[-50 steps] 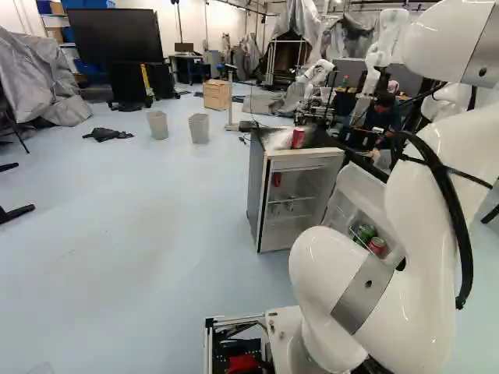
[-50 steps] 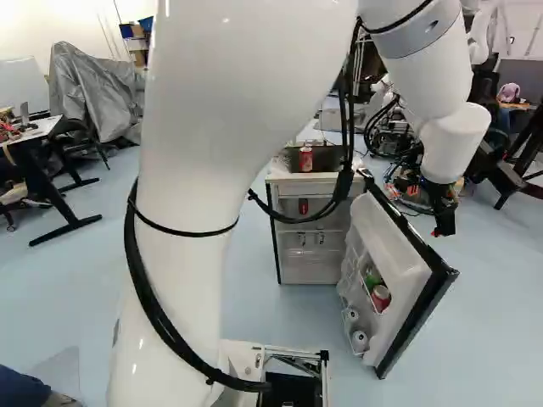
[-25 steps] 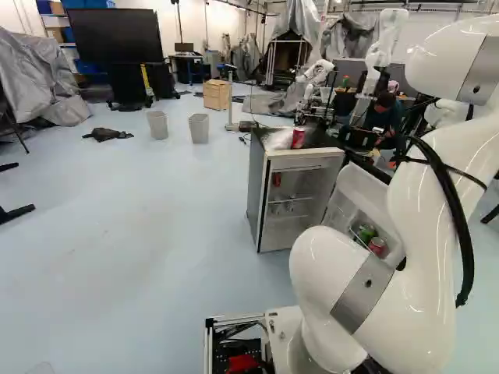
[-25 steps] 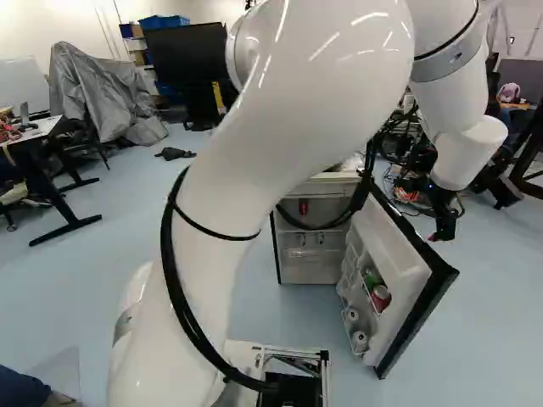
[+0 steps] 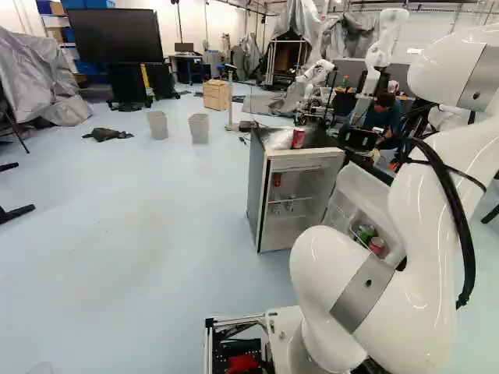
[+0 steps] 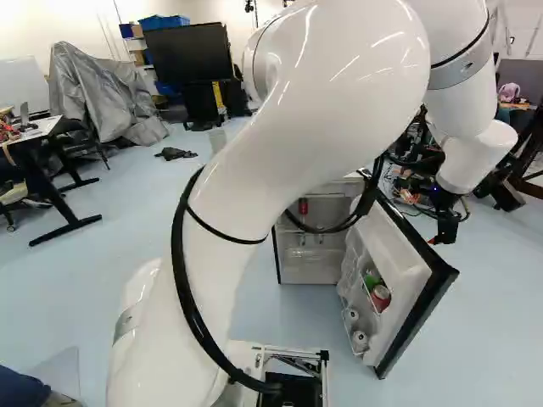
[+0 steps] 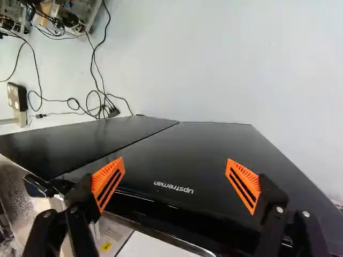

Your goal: Grab a drink from the fridge

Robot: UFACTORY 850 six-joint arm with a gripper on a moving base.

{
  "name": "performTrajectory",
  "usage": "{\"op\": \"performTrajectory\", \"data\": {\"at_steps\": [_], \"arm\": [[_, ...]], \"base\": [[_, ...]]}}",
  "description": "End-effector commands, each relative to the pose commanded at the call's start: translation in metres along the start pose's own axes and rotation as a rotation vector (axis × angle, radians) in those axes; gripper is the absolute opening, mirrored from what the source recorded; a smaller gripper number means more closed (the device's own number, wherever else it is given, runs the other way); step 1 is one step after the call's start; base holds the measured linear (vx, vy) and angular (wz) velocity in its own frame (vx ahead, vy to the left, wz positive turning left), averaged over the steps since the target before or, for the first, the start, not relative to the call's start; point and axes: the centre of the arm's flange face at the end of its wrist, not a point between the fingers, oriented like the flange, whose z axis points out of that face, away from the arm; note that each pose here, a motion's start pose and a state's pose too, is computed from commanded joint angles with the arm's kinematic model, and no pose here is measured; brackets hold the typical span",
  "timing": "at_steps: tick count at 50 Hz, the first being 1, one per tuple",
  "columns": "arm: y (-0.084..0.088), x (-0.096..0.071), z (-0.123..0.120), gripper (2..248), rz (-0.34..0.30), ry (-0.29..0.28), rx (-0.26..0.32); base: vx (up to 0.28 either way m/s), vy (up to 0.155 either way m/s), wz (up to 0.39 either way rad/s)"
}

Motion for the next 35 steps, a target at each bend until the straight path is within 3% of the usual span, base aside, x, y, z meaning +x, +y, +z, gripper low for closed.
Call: {"op": "performTrajectory", "data": {"at_steps": [35], "arm": [[0.014,-0.029,-0.009,247,0.018,-0.12,-0.012]], "base": [[0.0,0.0,0.0]]}}
